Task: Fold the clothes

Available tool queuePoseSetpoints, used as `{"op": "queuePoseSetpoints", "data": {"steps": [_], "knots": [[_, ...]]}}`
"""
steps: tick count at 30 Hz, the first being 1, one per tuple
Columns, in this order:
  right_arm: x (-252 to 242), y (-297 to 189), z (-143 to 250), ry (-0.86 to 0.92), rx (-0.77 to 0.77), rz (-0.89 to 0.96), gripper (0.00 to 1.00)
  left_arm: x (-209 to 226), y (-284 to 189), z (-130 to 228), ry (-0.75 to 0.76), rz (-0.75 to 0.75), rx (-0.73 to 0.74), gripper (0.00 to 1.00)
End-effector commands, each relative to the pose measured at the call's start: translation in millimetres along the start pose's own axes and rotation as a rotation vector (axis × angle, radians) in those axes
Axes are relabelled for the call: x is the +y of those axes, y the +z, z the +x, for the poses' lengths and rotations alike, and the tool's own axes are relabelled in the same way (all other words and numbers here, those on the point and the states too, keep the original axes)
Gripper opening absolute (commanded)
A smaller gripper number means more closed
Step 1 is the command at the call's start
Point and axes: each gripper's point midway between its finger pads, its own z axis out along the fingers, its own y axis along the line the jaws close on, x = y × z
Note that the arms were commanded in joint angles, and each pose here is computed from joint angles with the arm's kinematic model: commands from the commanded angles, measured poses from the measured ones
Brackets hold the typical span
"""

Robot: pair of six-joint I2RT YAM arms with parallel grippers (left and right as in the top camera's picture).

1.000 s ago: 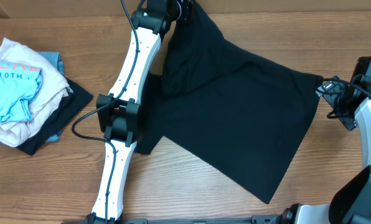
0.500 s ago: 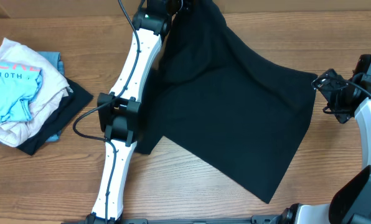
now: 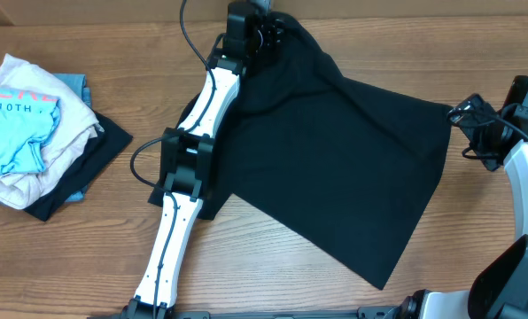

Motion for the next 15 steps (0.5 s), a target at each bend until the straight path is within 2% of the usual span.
{"op": "queuePoseSetpoints", "data": {"steps": [1,2,4,5,6,7,9,10,11,15], "knots": [[-6,0,-4,-0.034,-0.028,0.033,1.0,-14,-22,-64,-0.029,0.034,-0.077,1.0],[-5,0,-5,-0.061,-0.03,0.031,1.0,-17,-39,-90,-0.036,0.042,-0.072,1.0],[-3,1,-7,-0.117,-0.04,0.025,1.0,-20,-67,-114,-0.048,0.033,-0.026,1.0],[1,2,-8,-0.158,-0.04,0.005,0.93,-20,-86,-122,-0.059,0.021,0.028,1.0],[5,5,-6,-0.189,-0.026,-0.018,0.83,-18,-104,-123,-0.071,-0.001,0.087,1.0],[9,12,-1,-0.216,0.001,-0.046,0.64,-13,-120,-120,-0.093,-0.032,0.15,1.0],[16,28,14,-0.247,0.081,-0.109,0.41,-4,-150,-114,-0.151,-0.089,0.249,1.0],[19,37,25,-0.249,0.137,-0.139,0.14,2,-168,-112,-0.169,-0.106,0.299,1.0],[18,43,33,-0.244,0.174,-0.146,0.05,4,-180,-111,-0.186,-0.121,0.33,1.0],[10,49,45,-0.234,0.23,-0.118,0.06,8,-238,-94,-0.251,-0.166,0.505,1.0]]}}
